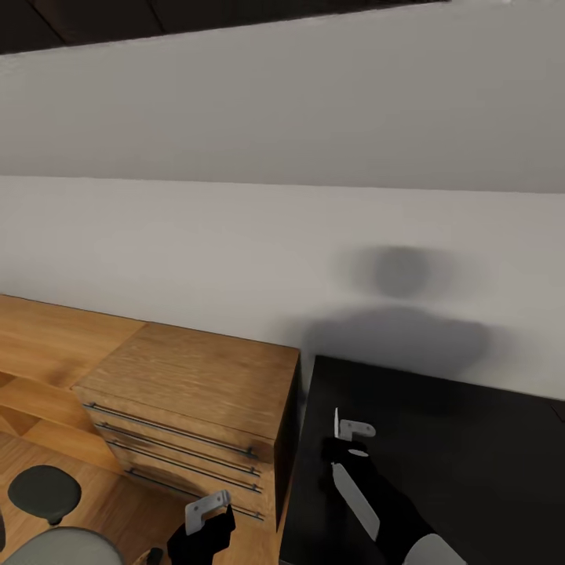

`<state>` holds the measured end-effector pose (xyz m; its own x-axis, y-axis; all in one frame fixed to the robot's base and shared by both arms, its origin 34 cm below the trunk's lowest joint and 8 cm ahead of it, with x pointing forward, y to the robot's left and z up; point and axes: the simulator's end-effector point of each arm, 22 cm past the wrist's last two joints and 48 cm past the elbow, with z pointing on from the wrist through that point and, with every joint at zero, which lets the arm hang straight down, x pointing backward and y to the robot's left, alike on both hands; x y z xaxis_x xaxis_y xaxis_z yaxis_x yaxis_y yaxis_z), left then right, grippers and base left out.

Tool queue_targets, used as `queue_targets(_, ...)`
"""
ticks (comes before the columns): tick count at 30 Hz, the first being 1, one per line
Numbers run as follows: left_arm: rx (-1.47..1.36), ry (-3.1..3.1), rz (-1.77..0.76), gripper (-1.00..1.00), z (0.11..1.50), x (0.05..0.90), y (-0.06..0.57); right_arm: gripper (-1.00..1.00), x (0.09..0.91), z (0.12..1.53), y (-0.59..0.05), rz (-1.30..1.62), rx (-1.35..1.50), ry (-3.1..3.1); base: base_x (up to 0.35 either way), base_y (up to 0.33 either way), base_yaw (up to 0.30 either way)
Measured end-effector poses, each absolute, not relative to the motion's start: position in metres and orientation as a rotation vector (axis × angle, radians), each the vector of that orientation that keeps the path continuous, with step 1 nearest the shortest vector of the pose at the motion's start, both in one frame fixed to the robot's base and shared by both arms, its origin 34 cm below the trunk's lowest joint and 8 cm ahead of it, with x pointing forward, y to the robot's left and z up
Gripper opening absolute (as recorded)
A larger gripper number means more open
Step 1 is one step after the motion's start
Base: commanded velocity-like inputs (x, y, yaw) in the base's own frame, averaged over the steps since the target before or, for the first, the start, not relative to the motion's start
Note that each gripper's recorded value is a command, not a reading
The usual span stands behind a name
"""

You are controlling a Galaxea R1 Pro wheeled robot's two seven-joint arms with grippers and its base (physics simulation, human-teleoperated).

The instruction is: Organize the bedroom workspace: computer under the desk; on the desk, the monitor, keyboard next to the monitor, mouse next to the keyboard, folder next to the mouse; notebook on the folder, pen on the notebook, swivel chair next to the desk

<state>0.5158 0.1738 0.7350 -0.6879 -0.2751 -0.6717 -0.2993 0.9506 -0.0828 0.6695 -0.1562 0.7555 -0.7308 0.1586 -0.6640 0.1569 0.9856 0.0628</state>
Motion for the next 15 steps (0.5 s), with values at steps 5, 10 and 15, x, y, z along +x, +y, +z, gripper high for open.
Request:
queue_targets(5, -0.401, 2.366, 0.042, 1.0, 0.741, 0.515, 0.173, -1.0, 0.69, 0.797, -0.162, 0.017, 0.229, 2.314, -0.239, -0.04, 0.0)
queue_targets(10, -0.402, 2.366, 0.044, 1.0, 0.747, 0.514, 0.174, -1.0, 0.702, 0.841, -0.169, 0.015, 0.253, 2.226, -0.322, -0.008, 0.0)
queue_targets(15, -0.401, 2.365, 0.043, 1.0, 0.754, 0.513, 0.174, -1.0, 0.696, 0.866, -0.172, 0.022, 0.269, 2.183, -0.334, -0.018, 0.0)
